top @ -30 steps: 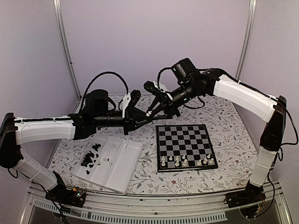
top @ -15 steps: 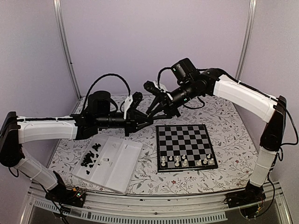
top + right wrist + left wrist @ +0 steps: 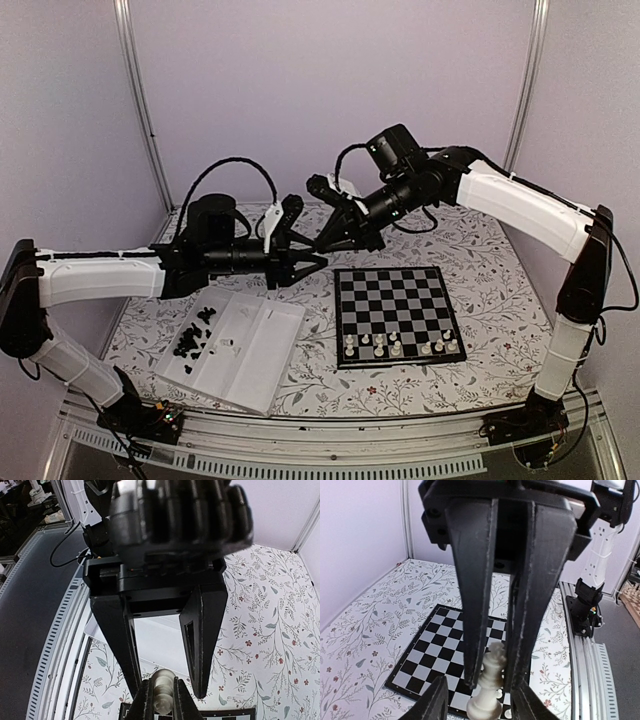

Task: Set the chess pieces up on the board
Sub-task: Adjust the chess piece at the center of the board, then place the chess piece on the chessboard.

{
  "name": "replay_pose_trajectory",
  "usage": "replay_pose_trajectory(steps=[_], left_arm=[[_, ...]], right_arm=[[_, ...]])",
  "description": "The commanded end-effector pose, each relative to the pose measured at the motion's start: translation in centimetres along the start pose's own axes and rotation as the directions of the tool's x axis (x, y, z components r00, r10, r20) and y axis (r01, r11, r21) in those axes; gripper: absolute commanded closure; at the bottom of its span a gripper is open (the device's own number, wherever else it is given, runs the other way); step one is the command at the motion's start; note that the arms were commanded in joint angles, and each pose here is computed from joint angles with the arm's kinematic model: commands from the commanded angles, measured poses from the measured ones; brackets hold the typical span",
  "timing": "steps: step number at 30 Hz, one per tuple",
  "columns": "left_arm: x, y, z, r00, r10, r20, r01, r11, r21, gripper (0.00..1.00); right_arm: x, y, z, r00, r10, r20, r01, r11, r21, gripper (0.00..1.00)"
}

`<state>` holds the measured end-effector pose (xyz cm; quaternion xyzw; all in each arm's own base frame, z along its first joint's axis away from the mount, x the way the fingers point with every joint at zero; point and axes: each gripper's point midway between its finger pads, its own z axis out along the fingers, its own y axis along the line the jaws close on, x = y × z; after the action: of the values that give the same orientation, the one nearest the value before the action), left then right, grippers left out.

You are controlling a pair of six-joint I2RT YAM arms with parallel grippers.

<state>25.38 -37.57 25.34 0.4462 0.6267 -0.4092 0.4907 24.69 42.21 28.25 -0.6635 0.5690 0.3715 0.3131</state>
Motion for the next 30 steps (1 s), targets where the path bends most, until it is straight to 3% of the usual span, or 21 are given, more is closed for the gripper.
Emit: replay_pose_trajectory(steps=[1,8,16,30], left_arm=[[0.0,1.6,-1.1,0.998,0.05,-0.026,-0.052,0.994,-0.095,0.54],[-0.7,3.0,-3.5,0.985,0.16,-0.065,-0.171,0.957,-0.234,0.51],[-0.1,5.7,-4.4,0.976,0.168,-0.143,-0.21,0.903,-0.375,0.48],[0.4,6.4,-4.4,0.976,0.143,-0.167,-0.2,0.893,-0.403,0.47]], right_arm=[[0.6,-0.7,-2.2,1.0,0.008,-0.029,-0.006,0.997,0.079,1.0],[7.5,-1.6,-5.9,0.983,0.13,-0.132,-0.102,0.975,0.198,1.0],[17.2,2.4,-6.5,0.922,0.203,-0.33,-0.117,0.958,0.26,1.0],[24.3,7.1,-4.2,0.871,0.174,-0.459,-0.105,0.98,0.172,0.99]])
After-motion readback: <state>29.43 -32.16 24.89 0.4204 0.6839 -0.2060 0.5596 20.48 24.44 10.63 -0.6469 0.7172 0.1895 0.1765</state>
